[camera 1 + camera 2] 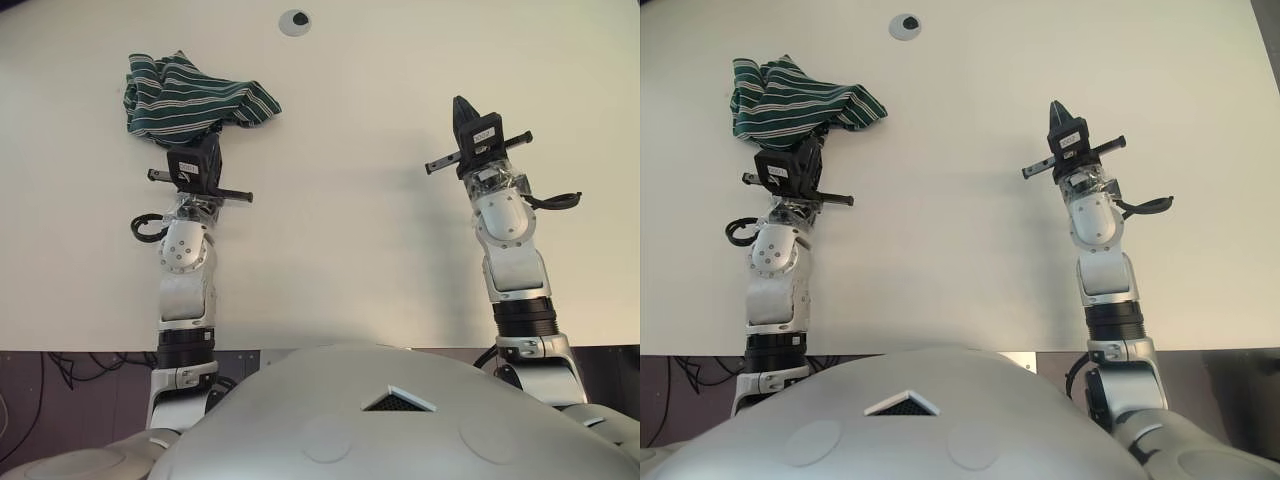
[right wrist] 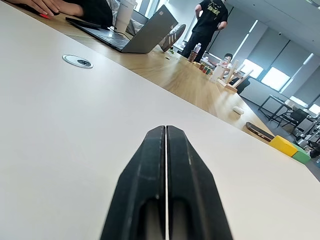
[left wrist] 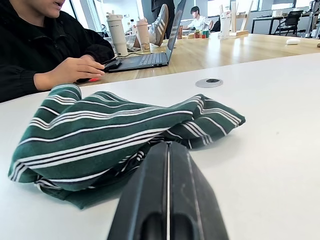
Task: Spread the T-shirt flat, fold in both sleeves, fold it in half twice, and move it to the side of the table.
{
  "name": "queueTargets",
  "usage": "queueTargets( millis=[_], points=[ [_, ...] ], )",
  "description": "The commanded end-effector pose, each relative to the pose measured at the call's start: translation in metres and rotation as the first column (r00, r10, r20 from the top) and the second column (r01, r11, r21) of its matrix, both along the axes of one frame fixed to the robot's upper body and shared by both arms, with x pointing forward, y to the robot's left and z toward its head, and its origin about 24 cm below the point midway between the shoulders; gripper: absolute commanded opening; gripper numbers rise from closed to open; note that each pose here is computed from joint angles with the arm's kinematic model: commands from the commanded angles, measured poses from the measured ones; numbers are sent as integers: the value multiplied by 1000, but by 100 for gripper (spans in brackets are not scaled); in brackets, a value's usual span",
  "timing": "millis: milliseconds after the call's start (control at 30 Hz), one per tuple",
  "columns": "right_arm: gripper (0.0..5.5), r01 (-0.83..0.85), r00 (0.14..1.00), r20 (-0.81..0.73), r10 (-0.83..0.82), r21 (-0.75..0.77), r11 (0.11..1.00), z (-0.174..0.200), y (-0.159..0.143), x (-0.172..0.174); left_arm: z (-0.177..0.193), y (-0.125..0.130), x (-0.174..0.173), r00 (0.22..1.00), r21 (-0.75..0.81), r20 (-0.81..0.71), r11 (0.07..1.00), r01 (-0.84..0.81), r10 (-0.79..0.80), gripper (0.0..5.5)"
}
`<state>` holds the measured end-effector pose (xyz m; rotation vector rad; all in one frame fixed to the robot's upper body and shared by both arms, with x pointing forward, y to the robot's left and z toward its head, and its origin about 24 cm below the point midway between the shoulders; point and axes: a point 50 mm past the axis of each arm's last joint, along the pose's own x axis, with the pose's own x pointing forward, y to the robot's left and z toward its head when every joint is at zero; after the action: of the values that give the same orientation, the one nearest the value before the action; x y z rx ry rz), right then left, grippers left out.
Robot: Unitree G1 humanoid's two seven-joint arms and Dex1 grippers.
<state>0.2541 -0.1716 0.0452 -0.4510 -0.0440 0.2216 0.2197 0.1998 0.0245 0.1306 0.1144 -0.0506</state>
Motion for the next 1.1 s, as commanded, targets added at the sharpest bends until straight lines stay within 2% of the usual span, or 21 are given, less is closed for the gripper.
queueTargets(
  millis=[33,167,233,333,400,467,600,733,833,967,1000,1100],
  points=[
    [1,9,1000,-3,-9,-1,1000,-1,2,1,0,0,2,1000,8,-8,1000,21,-21,0],
    [1,9,1000,-3,-9,-2,1000,-1,2,1,0,-1,1,999,-8,-1,999,32,-32,0],
    [0,7,1000,-3,-7,-2,1000,-1,3,1,3,-1,-1,999,-21,25,999,44,-44,26],
    [0,6,1000,-3,-6,0,1000,-2,7,0,20,-3,-1,984,15,152,996,91,-93,81],
    [0,2,1000,-2,-2,1,1000,-3,12,-1,25,-3,-1,971,46,205,992,114,-121,85],
    [0,-4,1000,-1,4,3,1000,-4,18,0,24,-3,-3,965,72,213,987,144,-156,85],
    [0,-32,999,-1,32,16,999,-4,34,2,24,6,-8,959,107,215,981,164,-184,140],
    [0,-55,998,-5,55,23,998,-5,48,7,28,34,-4,982,133,162,988,75,-96,204],
    [0,-49,999,-5,49,22,999,-7,52,12,32,45,11,987,221,96,969,106,-129,241],
    [0,-46,999,-4,46,18,999,-10,55,16,18,50,17,965,404,-100,876,263,-243,294],
    [0,-47,999,-4,47,16,999,-11,56,17,17,52,17,962,438,-114,856,273,-248,315],
    [0,-41,999,-4,41,11,999,-13,55,19,19,59,22,964,593,-113,763,259,-240,318]
  ],
)
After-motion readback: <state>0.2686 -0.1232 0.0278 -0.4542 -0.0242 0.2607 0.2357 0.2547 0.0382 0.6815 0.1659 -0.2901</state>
